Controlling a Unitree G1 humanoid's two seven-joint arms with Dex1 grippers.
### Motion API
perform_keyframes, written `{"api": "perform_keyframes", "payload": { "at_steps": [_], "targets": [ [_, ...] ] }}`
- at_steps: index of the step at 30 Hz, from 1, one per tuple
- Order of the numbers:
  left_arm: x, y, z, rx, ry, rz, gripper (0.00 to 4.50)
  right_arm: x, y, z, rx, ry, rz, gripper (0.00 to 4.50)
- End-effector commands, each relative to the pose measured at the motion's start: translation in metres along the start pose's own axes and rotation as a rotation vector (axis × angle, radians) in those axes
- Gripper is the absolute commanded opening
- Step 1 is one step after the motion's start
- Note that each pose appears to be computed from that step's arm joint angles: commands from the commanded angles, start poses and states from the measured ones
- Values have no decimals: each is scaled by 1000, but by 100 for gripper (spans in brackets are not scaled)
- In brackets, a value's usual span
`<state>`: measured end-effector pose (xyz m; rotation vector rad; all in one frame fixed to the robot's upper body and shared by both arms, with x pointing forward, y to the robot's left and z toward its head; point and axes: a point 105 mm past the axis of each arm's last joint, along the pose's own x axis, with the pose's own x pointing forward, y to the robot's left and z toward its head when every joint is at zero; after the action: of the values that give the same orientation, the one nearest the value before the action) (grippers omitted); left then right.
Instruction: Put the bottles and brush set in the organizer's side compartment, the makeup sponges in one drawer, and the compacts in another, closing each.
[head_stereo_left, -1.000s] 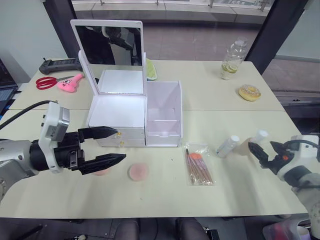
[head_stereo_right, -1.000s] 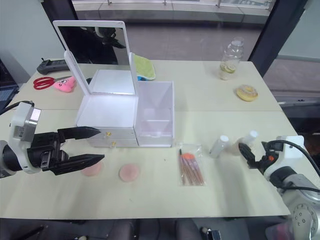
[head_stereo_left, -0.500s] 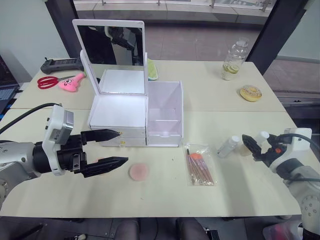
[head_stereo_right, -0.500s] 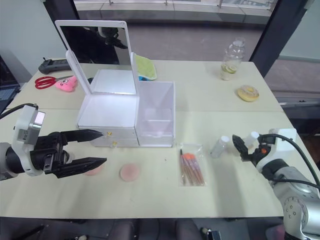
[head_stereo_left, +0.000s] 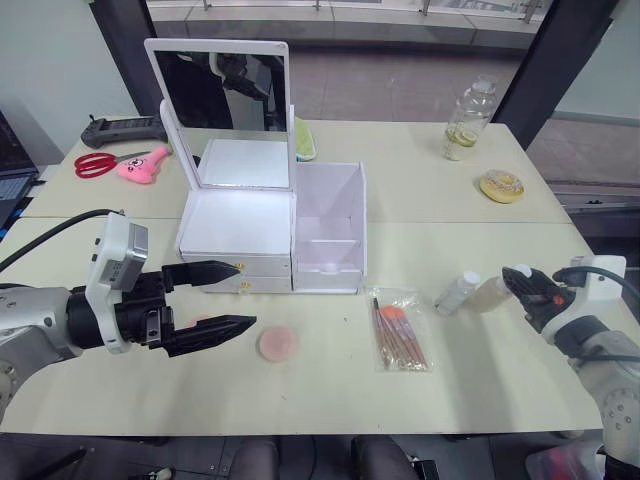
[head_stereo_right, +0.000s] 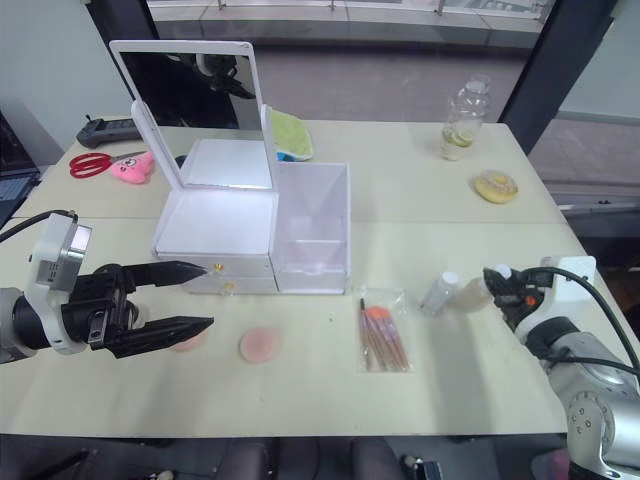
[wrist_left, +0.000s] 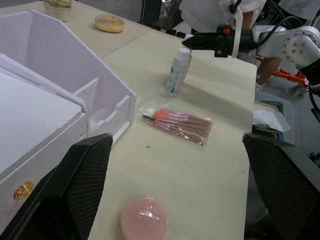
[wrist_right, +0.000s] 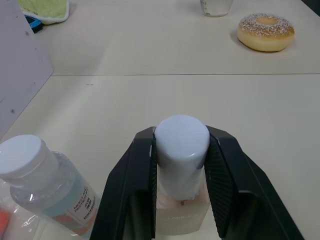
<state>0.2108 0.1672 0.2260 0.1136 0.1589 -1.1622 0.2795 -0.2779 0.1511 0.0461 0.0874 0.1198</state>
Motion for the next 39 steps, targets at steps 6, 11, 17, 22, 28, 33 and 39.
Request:
{"api": "perform_keyframes", "payload": {
  "at_steps": [6,11,17,22,28,33,39],
  "targets": [
    [1,-3,8,36,-25,-17,450,-3,-3,30,-69,-92,-8,100],
    [3,-1,8,35,-27,-19,450,8,29,93,-125,-224,128,100],
    [4,3,10,33,-30,-22,450,20,96,142,-131,-241,444,100],
    [5,6,5,17,-22,-19,450,16,148,160,-97,-183,709,100],
    [5,8,2,9,-14,-6,450,20,193,151,-70,-71,874,100],
    [4,4,1,6,-15,5,450,27,214,126,-117,2,917,100],
    [1,-1,1,6,-16,23,450,46,219,117,-210,-3,900,100]
  ]
}}
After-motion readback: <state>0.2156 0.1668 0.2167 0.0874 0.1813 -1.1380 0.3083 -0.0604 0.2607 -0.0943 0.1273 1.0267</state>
